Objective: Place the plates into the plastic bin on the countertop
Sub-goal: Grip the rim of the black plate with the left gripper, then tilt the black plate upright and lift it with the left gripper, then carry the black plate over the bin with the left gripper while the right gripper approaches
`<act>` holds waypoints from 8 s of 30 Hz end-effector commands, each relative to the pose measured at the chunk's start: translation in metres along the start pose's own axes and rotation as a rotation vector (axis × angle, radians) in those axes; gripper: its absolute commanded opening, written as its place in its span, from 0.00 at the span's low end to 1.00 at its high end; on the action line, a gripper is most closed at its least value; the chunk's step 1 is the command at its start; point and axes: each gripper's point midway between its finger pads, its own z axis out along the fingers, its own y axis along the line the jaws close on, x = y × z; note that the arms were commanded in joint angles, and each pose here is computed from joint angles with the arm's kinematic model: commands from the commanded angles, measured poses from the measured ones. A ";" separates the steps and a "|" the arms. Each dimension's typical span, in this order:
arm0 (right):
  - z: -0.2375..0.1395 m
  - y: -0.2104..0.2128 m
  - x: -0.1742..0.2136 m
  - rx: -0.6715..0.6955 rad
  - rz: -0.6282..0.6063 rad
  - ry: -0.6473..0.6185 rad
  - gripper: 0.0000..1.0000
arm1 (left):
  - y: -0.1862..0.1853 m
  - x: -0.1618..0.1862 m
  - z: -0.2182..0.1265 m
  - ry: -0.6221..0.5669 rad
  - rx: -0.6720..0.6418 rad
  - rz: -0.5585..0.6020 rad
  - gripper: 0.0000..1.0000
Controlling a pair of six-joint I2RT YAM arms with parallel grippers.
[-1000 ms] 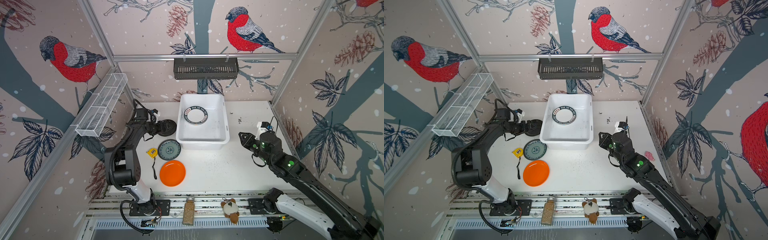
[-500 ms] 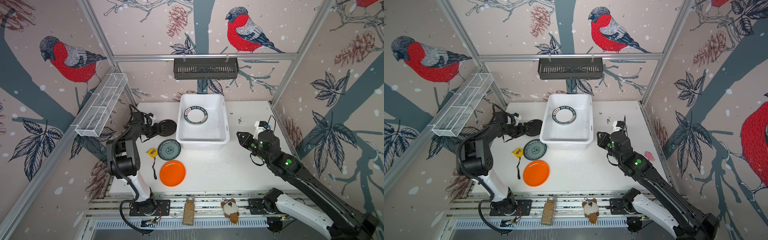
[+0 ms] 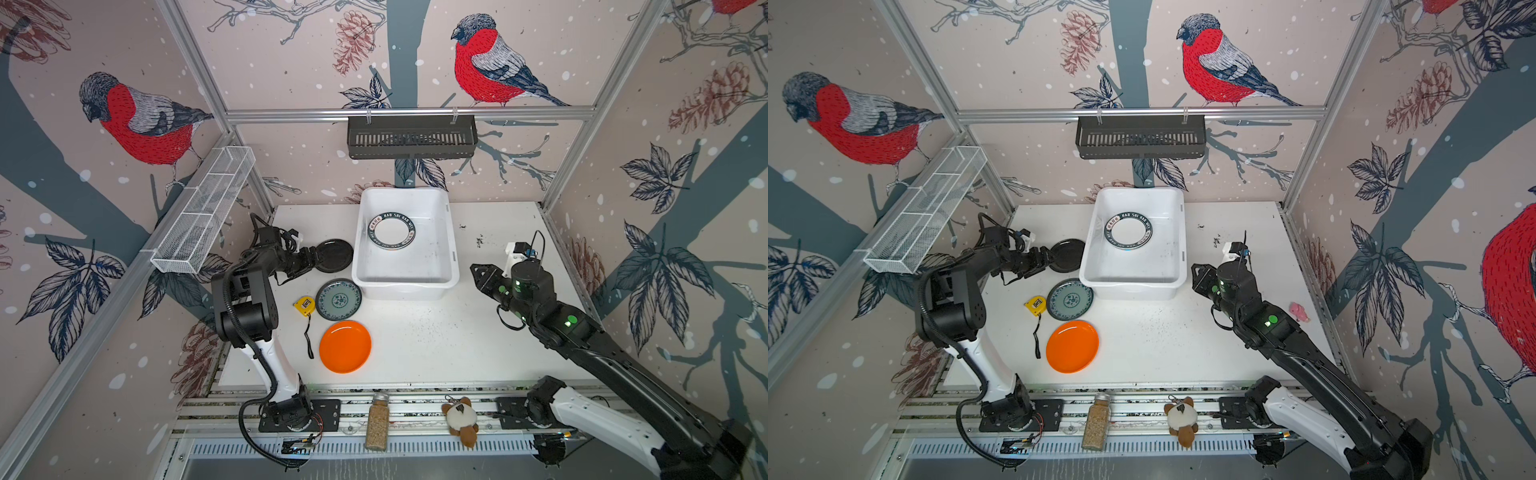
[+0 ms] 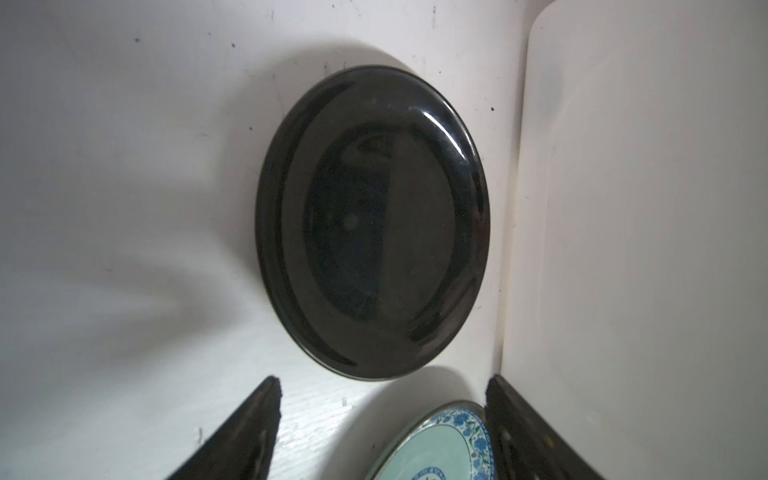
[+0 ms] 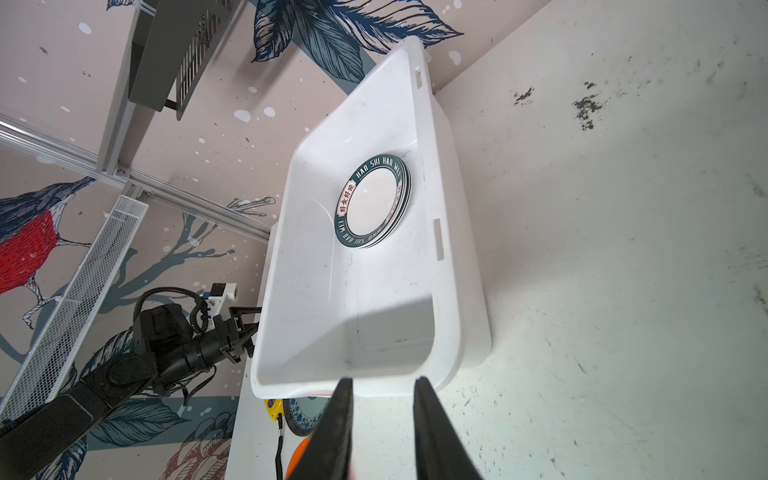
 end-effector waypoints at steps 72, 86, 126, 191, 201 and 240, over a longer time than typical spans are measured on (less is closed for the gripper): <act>0.031 -0.016 -0.002 -0.015 0.057 0.029 0.27 | -0.006 -0.016 0.076 0.086 0.159 0.035 0.44; 0.032 -0.015 -0.002 -0.026 0.063 0.030 0.26 | -0.005 -0.019 0.075 0.075 0.114 0.046 0.35; 0.034 -0.007 -0.002 -0.054 0.073 0.030 0.26 | -0.003 -0.036 0.047 0.003 0.116 0.005 0.00; 0.039 0.032 -0.006 -0.082 -0.002 0.044 0.35 | -0.150 -0.055 -0.080 -0.235 0.518 0.075 0.00; 0.054 0.091 -0.003 -0.175 -0.178 0.102 0.38 | -0.194 -0.045 -0.098 -0.240 0.518 0.217 0.00; 0.091 0.155 0.045 -0.296 -0.357 0.212 0.28 | -0.276 0.050 -0.121 -0.128 0.518 0.625 0.00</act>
